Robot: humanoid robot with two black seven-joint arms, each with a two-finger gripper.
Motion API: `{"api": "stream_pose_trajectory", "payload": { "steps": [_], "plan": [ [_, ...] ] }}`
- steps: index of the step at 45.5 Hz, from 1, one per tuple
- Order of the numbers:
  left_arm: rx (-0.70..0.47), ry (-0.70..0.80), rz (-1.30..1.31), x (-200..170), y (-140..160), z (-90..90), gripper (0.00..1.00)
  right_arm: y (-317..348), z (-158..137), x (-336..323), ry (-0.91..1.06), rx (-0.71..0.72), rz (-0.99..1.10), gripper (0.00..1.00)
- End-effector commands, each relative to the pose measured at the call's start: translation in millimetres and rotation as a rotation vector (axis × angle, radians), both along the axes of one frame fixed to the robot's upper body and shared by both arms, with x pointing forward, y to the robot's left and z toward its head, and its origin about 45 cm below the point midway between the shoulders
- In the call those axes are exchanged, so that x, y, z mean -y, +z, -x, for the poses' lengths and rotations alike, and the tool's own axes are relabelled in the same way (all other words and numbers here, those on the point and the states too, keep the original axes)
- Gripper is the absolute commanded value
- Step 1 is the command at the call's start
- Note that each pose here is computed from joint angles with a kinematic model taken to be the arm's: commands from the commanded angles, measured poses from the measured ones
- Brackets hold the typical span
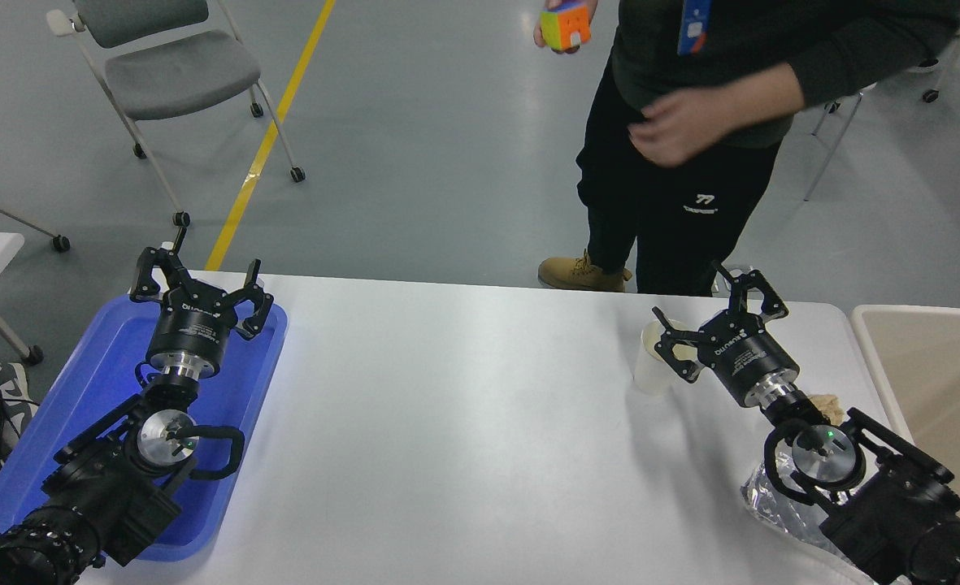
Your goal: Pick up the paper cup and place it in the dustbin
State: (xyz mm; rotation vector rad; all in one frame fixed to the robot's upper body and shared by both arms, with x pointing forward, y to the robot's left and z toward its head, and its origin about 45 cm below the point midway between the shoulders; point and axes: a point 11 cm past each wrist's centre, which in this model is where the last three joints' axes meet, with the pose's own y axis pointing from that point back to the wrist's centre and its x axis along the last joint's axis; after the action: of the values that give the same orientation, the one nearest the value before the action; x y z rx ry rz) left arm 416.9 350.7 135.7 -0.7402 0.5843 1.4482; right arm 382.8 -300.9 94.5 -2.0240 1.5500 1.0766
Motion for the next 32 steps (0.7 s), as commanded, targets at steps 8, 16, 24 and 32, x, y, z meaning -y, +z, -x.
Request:
{"api": "stream_pose_trajectory", "payload": {
  "steps": [8,16,24,32],
  "plan": [
    [0.001,-0.001,0.001,0.1,0.1,0.0,1.0,4.1,-4.0,-1.5,0.003,0.01,0.0,1.0],
    [0.001,-0.001,0.001,0.1,0.1,0.0,1.0,4.5,-4.4,-1.9,0.006,0.011,0.002,1.0],
    [0.001,-0.001,0.001,0.1,0.1,0.0,1.0,6.9,-6.2,-0.7,0.005,0.017,0.004,1.0],
    [0.002,-0.002,0.001,0.5,0.3,-0.1,1.0,18.5,-16.0,-3.1,0.012,0.044,0.006,1.0]
  ]
}}
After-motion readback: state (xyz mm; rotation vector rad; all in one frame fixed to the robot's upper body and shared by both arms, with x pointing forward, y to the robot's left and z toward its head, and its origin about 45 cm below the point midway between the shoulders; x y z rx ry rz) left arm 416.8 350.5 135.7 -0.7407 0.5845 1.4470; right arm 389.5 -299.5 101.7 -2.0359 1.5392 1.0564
